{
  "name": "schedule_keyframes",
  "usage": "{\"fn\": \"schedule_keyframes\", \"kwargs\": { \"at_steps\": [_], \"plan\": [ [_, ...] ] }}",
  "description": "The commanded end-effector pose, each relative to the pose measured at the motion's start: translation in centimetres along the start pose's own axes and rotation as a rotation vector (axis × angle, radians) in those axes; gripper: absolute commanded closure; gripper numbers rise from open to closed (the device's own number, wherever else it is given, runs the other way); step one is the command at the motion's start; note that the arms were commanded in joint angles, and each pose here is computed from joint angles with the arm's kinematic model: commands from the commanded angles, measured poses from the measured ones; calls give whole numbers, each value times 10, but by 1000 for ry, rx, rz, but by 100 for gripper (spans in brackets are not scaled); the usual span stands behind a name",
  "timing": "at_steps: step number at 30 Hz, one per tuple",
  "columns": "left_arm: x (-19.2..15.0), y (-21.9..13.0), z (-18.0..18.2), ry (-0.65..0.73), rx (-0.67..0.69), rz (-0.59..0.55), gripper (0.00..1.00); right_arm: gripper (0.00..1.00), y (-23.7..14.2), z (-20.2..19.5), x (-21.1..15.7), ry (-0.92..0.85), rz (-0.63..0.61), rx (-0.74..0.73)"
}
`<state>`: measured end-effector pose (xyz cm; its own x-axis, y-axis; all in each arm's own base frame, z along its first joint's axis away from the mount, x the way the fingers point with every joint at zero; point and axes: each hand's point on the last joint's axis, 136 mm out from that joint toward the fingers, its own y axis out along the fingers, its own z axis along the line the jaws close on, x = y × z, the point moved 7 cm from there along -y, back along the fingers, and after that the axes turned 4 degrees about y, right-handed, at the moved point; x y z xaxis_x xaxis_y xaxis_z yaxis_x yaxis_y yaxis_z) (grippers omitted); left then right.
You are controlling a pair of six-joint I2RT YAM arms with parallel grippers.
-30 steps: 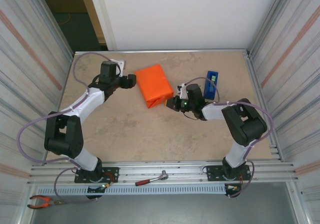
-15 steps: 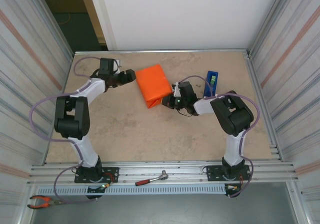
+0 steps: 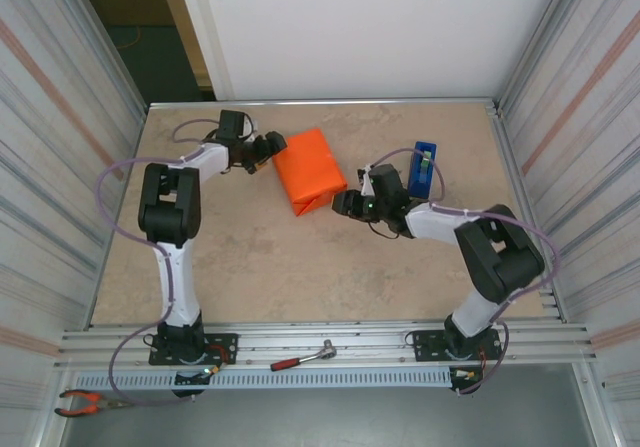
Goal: Wrap the gift box in paper
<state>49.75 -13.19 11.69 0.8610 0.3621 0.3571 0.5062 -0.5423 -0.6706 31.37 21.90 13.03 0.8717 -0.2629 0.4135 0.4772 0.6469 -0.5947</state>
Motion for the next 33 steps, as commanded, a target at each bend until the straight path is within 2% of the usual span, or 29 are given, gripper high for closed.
{"fn": "schedule_keyframes", "kwargs": {
  "at_steps": [1,3,6,9,12,16,20,24,29,33],
  "plan": [
    [4,11,-12,-38,-66,37,22,38,-21,-9,7,-70,-52,-206],
    [3,17,-15,-35,-85,55,30,29,-31,-12,13,-83,-91,-272],
    [4,21,-21,-12,-117,60,55,16,-46,-17,22,-60,-149,-320],
    [8,19,-31,35,-158,47,74,3,-60,-23,30,-5,-190,-311],
    [17,8,-50,113,-209,7,88,2,-73,-28,38,52,-229,-277],
    [24,-19,-90,254,-300,-76,100,2,-86,-36,48,141,-243,-210],
    [14,-58,-133,416,-411,-193,100,2,-96,-35,56,148,-261,-198],
    [-22,-90,-164,600,-490,-308,100,2,-104,-27,62,125,-270,-186],
    [-71,-111,-169,753,-530,-373,94,2,-115,-23,65,124,-292,-192],
    [-103,-116,-156,823,-501,-382,92,2,-124,-20,61,114,-299,-170]
  ]
}}
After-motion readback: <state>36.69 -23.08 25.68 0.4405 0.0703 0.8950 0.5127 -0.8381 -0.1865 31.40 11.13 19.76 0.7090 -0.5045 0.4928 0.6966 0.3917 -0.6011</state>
